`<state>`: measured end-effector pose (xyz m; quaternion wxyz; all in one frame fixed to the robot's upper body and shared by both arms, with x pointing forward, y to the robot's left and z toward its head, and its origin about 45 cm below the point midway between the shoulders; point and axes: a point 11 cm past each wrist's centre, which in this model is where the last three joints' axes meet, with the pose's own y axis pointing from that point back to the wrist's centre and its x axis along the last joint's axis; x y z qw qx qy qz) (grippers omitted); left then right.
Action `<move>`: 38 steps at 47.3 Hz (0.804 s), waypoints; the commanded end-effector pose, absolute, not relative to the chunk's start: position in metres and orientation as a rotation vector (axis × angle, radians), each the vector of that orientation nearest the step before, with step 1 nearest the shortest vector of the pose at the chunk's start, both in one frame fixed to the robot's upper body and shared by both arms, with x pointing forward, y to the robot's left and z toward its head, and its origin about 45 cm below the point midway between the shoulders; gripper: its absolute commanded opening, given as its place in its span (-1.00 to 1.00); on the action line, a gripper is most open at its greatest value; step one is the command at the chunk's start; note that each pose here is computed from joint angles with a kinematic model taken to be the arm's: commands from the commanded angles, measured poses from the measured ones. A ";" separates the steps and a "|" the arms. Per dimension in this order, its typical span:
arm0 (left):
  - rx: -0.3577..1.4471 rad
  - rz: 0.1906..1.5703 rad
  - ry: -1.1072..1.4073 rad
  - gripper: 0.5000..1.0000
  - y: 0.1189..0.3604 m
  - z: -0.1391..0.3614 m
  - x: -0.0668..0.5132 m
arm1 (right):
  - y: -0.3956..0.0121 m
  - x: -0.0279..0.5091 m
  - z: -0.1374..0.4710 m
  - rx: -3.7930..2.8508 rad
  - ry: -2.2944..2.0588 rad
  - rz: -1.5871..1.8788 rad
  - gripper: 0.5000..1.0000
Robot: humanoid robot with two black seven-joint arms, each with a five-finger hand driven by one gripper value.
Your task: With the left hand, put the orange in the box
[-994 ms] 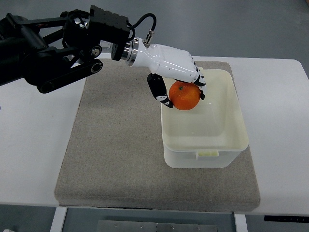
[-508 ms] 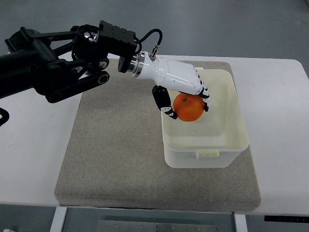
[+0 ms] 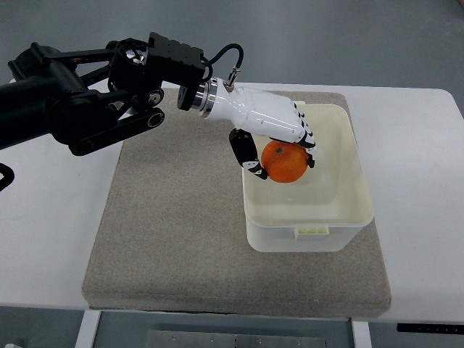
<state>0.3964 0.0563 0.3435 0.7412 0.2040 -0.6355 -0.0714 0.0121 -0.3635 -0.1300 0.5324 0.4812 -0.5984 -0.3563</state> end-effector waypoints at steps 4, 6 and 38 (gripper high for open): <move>0.439 -0.149 -1.386 0.71 0.056 0.344 0.396 | -0.364 0.012 -0.130 1.148 -1.426 -0.849 0.70; 0.436 -0.146 -1.388 0.75 0.056 0.346 0.396 | -0.364 0.012 -0.130 1.147 -1.427 -0.850 0.70; 0.518 0.098 -1.404 0.84 0.106 0.384 0.449 | -0.364 0.012 -0.130 1.147 -1.427 -0.850 0.70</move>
